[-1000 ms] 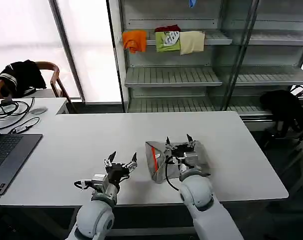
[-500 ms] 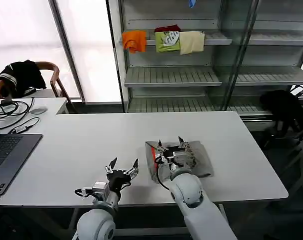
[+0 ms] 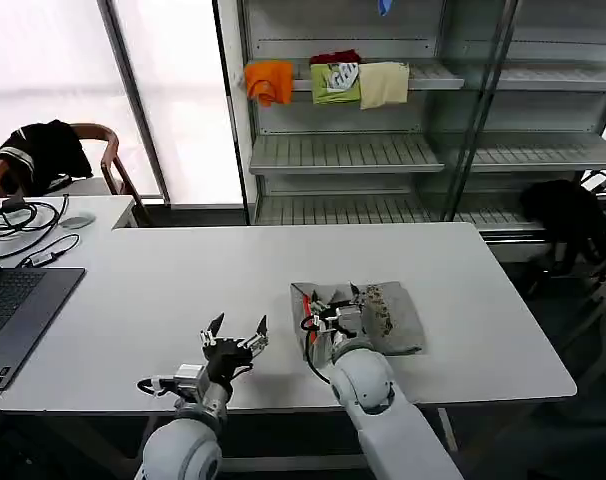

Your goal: Fold and organize the clothes.

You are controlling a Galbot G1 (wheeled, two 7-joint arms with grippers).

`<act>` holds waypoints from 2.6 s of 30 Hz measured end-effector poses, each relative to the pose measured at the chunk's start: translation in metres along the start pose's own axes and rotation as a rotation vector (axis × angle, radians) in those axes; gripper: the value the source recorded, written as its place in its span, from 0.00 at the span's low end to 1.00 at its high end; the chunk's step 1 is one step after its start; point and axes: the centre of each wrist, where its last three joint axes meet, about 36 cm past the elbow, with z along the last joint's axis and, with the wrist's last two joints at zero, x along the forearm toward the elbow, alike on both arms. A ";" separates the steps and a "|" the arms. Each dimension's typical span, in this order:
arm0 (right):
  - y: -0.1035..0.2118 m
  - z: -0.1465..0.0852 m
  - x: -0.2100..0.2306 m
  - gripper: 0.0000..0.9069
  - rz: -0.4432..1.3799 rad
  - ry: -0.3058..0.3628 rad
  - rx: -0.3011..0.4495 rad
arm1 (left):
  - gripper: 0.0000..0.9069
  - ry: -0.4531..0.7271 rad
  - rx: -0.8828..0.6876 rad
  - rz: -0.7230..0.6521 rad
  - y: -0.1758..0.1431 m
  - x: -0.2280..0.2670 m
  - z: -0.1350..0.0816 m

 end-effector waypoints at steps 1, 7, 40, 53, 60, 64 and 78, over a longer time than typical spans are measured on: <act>0.001 0.002 0.000 1.00 -0.001 0.004 0.001 | 1.00 -0.007 -0.002 -0.008 0.002 -0.001 -0.001; 0.006 0.010 -0.002 1.00 -0.004 0.023 0.008 | 1.00 -0.030 -0.008 -0.034 0.013 -0.004 -0.007; -0.041 0.013 0.020 1.00 0.062 -0.002 -0.084 | 1.00 -0.025 -0.005 -0.003 0.007 0.010 -0.006; -0.047 0.025 0.015 1.00 0.083 0.046 -0.134 | 1.00 -0.016 -0.003 0.006 0.005 0.012 -0.005; -0.056 0.024 0.021 1.00 0.098 0.037 -0.154 | 1.00 -0.018 0.006 0.002 0.003 0.015 -0.007; -0.063 0.012 0.032 1.00 0.107 0.001 -0.159 | 1.00 -0.030 0.014 -0.005 0.000 0.017 -0.010; -0.106 -0.031 0.100 1.00 0.186 -0.190 -0.101 | 1.00 -0.101 -0.004 -0.030 -0.013 0.029 -0.014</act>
